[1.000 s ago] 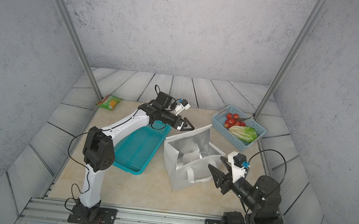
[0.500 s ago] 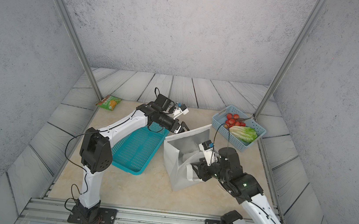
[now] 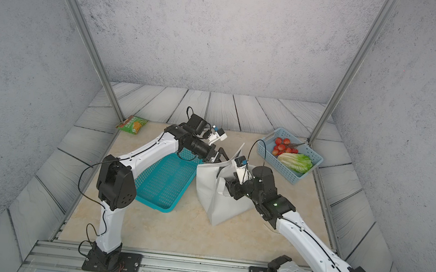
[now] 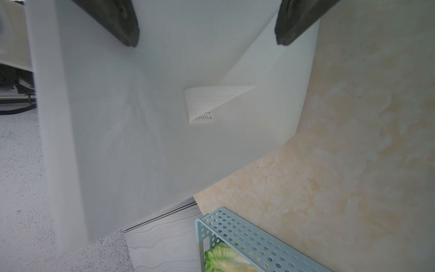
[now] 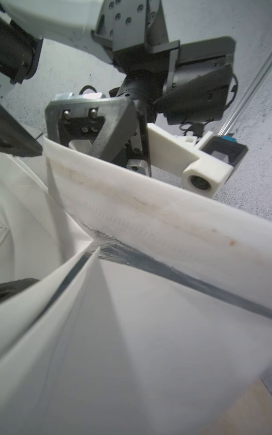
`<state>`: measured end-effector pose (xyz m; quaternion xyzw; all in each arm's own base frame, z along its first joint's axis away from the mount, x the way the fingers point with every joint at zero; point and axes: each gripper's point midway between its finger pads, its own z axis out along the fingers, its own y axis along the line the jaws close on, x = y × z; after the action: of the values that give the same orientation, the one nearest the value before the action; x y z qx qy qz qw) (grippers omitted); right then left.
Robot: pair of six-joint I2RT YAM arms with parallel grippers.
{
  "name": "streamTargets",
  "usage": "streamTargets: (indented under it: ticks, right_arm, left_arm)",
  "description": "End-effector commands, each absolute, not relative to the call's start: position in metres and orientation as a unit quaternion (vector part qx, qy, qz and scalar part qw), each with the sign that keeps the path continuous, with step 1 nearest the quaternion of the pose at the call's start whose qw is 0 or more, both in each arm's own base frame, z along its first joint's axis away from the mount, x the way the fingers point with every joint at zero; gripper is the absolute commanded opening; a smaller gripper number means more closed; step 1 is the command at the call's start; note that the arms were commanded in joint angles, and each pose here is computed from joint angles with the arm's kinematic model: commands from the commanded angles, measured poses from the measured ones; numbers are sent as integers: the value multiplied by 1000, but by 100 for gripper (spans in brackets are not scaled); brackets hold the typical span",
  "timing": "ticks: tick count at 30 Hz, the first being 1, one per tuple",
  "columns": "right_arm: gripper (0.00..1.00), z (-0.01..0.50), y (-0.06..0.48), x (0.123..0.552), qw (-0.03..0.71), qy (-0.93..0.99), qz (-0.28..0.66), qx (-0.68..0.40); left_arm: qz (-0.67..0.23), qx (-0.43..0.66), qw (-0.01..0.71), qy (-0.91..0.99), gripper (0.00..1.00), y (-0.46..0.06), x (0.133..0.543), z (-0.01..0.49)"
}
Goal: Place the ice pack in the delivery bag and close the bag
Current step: Close the delivery bag at the center of the board.
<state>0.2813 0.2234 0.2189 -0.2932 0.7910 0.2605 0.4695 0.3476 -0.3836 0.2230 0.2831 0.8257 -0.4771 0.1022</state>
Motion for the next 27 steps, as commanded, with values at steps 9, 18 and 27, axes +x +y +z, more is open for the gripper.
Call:
streamTargets:
  ticks: [9,18,27]
  right_arm:
    - [56,214,243,280,464,770,305,-315]
    - [55,216,247,287,471,767,318,-299]
    - [48,222,252,292,478,762,333,-283]
  left_arm:
    - [-483,266,107,827,97,-375,343,253]
    - [-491,261,102,825,98,-365,337,263]
    - [-433,287,91,850,98,-349,316,244]
